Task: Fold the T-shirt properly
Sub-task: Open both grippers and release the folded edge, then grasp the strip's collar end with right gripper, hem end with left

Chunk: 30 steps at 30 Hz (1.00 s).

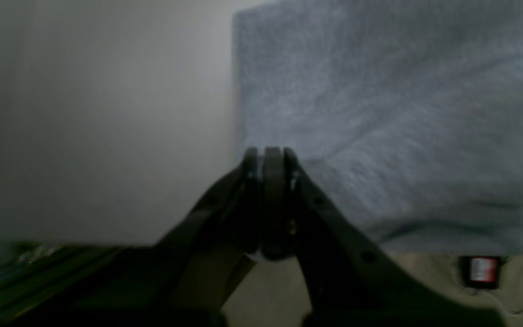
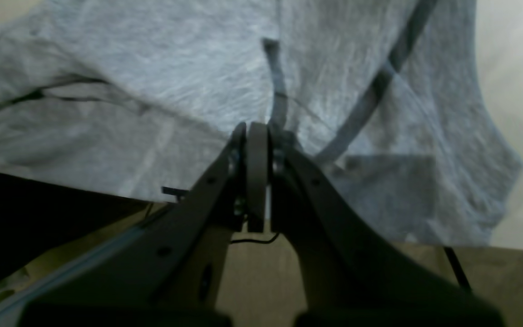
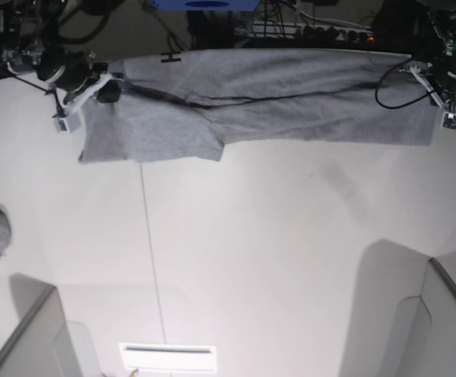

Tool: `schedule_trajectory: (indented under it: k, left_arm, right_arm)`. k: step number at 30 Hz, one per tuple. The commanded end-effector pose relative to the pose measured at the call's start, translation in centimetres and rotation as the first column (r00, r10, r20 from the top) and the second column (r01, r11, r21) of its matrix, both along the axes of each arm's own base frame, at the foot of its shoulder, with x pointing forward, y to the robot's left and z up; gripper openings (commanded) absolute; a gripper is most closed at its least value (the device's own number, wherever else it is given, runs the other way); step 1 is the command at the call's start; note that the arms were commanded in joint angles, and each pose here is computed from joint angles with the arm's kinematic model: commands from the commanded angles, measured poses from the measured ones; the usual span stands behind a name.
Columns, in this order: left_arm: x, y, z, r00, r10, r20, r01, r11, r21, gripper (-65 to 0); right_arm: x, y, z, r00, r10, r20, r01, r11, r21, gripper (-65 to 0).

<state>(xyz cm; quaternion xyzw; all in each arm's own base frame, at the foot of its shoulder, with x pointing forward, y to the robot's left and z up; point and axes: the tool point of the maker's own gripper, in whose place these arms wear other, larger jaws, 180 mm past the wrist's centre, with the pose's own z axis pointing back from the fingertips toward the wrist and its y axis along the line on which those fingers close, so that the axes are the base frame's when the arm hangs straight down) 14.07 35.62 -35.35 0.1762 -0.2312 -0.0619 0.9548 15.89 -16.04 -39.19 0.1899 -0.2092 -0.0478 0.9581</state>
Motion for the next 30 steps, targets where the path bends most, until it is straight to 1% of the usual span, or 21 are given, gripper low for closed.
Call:
schedule_trajectory:
  k: [1,3,10,11,12,13,14,15,17,19,20,21,22,23,24,25,27,28,29,30]
  left_arm:
    - [0.2,0.5,0.6,1.0,0.004,0.015,-0.005,0.999,0.032,-65.0]
    - [0.0,1.0,0.5,1.0,0.012,-0.002,-0.012,0.998,0.064,-65.0]
    - [-0.2,0.8,0.4,1.0,0.015,-0.005,-0.015,0.998,0.063,-65.0]
    - [-0.2,0.9,0.4,1.0,0.015,-0.007,-0.014,0.998,0.067,-63.5]
    - [-0.2,0.9,0.4,1.0,0.015,-0.008,-0.015,0.998,0.069,-57.3]
    - [-0.3,1.0,0.5,1.0,0.016,-0.009,-0.015,0.997,0.071,-50.0]
    - [-0.3,1.0,0.5,1.0,0.017,-0.008,-0.016,0.997,0.07,-43.4]
    - [-0.3,1.1,0.5,1.0,0.019,-0.007,-0.019,0.997,0.072,-36.5]
    - [-0.3,1.2,0.6,1.0,0.022,-0.004,-0.022,0.997,0.074,-25.0]
    - [-0.3,1.2,0.8,1.0,0.022,-0.001,-0.022,0.997,0.075,-16.5]
    - [-0.2,1.2,0.8,1.0,0.021,0.0,-0.021,0.997,0.076,-14.6]
    - [-0.1,1.2,0.8,1.0,0.02,0.005,-0.021,0.997,0.075,-14.6]
    - [0.4,1.1,1.0,1.0,0.022,0.022,-0.023,0.997,0.072,-16.6]
    - [1.1,1.1,1.2,0.999,0.025,0.041,-0.028,0.997,0.067,-20.2]
    - [1.4,1.3,1.3,0.998,0.035,0.055,-0.039,0.997,0.065,-25.2]
    - [1.7,1.3,1.4,0.996,0.053,0.071,-0.057,0.997,0.056,-32.9]
    - [2.6,1.2,1.1,0.991,0.086,0.105,-0.088,0.996,0.022,-52.2]
    - [3.0,1.3,0.8,0.989,0.1,0.111,-0.102,0.995,0.013,-63.5]
    - [3.5,1.3,0.4,0.988,0.109,0.114,-0.109,0.994,-0.004,-65.0]
    - [3.7,1.2,-0.2,0.987,0.121,0.11,-0.119,0.993,-0.023,-65.0]
  right_arm:
    - [0.2,-0.3,0.3,1.0,-0.002,0.014,0.002,1.0,0.002,-65.0]
    - [0.1,-0.4,0.1,1.0,-0.005,0.004,0.005,1.0,0.002,-65.0]
    - [0.1,-1.2,0.2,1.0,0.005,0.005,-0.005,1.0,-0.024,-65.0]
    - [0.1,-1.2,0.2,1.0,0.006,0.003,-0.006,1.0,-0.025,-58.8]
    - [0.1,-1.2,0.3,1.0,0.007,0.006,-0.007,1.0,-0.026,-52.1]
    - [0.2,-1.2,0.3,1.0,0.007,0.007,-0.007,1.0,-0.026,-46.7]
    - [0.2,-1.2,0.3,1.0,0.007,0.007,-0.007,1.0,-0.026,-44.3]
    - [0.2,-1.2,0.3,1.0,0.008,0.009,-0.008,1.0,-0.026,-44.3]
    - [0.3,-1.1,0.7,1.0,0.012,0.02,-0.012,1.0,-0.028,-45.9]
    - [0.8,-0.8,1.5,0.998,0.027,0.052,-0.026,0.999,-0.034,-48.3]
    - [0.9,-0.7,1.7,0.998,0.033,0.06,-0.031,0.999,-0.034,-49.4]
    - [1.5,-0.6,2.0,0.996,0.031,0.085,-0.028,0.999,-0.033,-50.9]
    - [2.5,-0.7,2.5,0.992,0.026,0.125,-0.022,0.999,-0.035,-53.4]
    - [3.4,-1.1,2.9,0.987,0.027,0.156,-0.02,0.999,-0.048,-56.9]
    - [4.0,-1.4,3.0,0.985,0.029,0.171,-0.02,0.998,-0.055,-60.9]
    - [4.9,-1.4,3.2,0.98,0.037,0.193,-0.027,0.998,-0.057,-65.0]
    - [6.3,-1.8,2.9,0.978,0.051,0.201,-0.039,0.997,-0.068,-65.0]
    - [6.7,-2.0,2.4,0.981,0.048,0.19,-0.036,0.997,-0.066,-65.0]
    - [7.3,-2.1,1.9,0.982,0.046,0.181,-0.035,0.998,-0.061,-65.0]
    - [7.6,-2.2,1.4,0.984,0.046,0.171,-0.035,0.997,-0.063,-65.0]
